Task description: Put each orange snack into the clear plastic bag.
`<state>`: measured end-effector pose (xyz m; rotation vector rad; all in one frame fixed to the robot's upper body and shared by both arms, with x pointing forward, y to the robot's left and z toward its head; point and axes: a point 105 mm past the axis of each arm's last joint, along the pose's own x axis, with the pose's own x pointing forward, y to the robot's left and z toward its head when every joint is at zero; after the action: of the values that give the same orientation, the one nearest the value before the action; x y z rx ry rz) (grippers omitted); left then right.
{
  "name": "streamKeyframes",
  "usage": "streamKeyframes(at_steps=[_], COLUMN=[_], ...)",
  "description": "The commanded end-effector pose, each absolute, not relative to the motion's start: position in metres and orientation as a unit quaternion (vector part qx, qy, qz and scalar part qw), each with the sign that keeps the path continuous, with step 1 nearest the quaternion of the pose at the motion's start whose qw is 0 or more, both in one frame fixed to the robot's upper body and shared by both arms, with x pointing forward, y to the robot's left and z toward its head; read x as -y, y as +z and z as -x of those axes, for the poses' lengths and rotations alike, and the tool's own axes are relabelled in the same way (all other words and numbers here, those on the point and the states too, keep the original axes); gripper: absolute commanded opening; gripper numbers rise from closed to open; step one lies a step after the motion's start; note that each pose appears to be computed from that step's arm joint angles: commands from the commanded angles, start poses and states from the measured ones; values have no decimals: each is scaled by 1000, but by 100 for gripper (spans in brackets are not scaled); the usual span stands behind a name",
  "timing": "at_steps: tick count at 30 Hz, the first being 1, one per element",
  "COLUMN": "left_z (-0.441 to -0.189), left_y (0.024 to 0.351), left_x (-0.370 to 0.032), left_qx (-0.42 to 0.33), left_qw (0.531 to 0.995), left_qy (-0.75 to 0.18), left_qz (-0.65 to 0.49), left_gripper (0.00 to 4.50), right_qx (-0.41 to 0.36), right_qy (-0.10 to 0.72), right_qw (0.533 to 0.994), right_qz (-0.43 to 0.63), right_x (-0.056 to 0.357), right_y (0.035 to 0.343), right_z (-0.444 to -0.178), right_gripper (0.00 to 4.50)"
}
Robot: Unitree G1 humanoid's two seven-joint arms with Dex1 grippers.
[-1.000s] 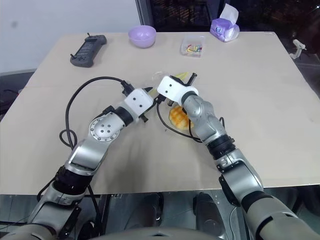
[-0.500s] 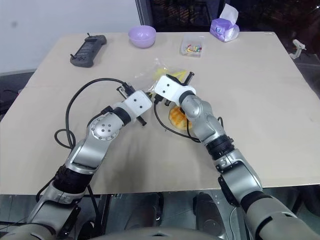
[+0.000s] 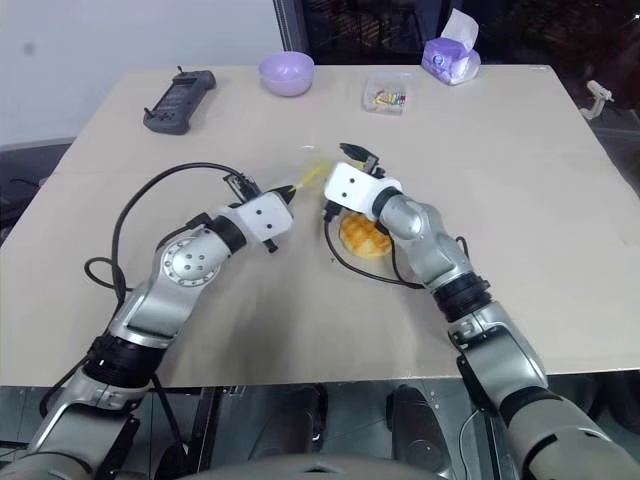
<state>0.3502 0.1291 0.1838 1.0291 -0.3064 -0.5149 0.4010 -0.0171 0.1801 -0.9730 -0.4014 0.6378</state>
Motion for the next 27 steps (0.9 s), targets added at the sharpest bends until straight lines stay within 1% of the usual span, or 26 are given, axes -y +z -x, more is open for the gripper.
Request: streamKeyframes(at_steps=[1, 3, 7, 11, 13, 14, 18, 20, 21, 22, 23, 24, 25, 26, 27], left_z=[-336, -333, -327, -324, -323, -324, -328, -328, -329, -329, -329, -330, -330, -329, -329], left_y=[194, 194, 185, 185, 185, 185, 183, 183, 183, 183, 183, 182, 182, 182, 183], left_x=[-130, -133, -137, -138, -139, -140, -145, -145, -145, -145, -146, -147, -147, -146, -146], left_qx=[196, 202, 201, 213, 220, 220, 220, 223, 223, 223, 222, 219, 220, 220, 222], left_qw=[799, 791, 770, 752, 745, 743, 742, 741, 741, 741, 742, 743, 742, 741, 741], left_qy=[-274, -283, -312, -325, -326, -324, -315, -312, -311, -312, -310, -309, -309, -309, -309], left_qz=[-498, -504, -519, -533, -539, -542, -550, -552, -552, -551, -551, -551, -553, -554, -554], left_gripper=[0, 0, 0, 0, 0, 0, 0, 0, 0, 0, 0, 65, 86, 129, 186], right_qx=[235, 237, 252, 253, 254, 255, 253, 251, 251, 249, 248, 248, 247, 247, 246], right_qy=[289, 292, 276, 284, 298, 307, 309, 309, 309, 310, 309, 309, 309, 309, 309], right_qw=[775, 757, 758, 742, 738, 735, 733, 733, 733, 733, 733, 733, 734, 735, 736], right_qz=[510, 534, 534, 552, 549, 548, 551, 551, 552, 552, 552, 553, 552, 551, 550], right_x=[15, 17, 20, 22, 22, 22, 25, 25, 25, 26, 25, 25, 25, 25, 25], right_y=[192, 186, 196, 193, 190, 188, 187, 186, 186, 185, 185, 185, 184, 184, 184], right_z=[-400, -402, -408, -410, -408, -405, -405, -406, -406, -406, -406, -406, -406, -406, -406], right_gripper=[426, 426, 426, 426, 377, 359, 203, 111, 55, 13, 6, 0, 0, 0, 0])
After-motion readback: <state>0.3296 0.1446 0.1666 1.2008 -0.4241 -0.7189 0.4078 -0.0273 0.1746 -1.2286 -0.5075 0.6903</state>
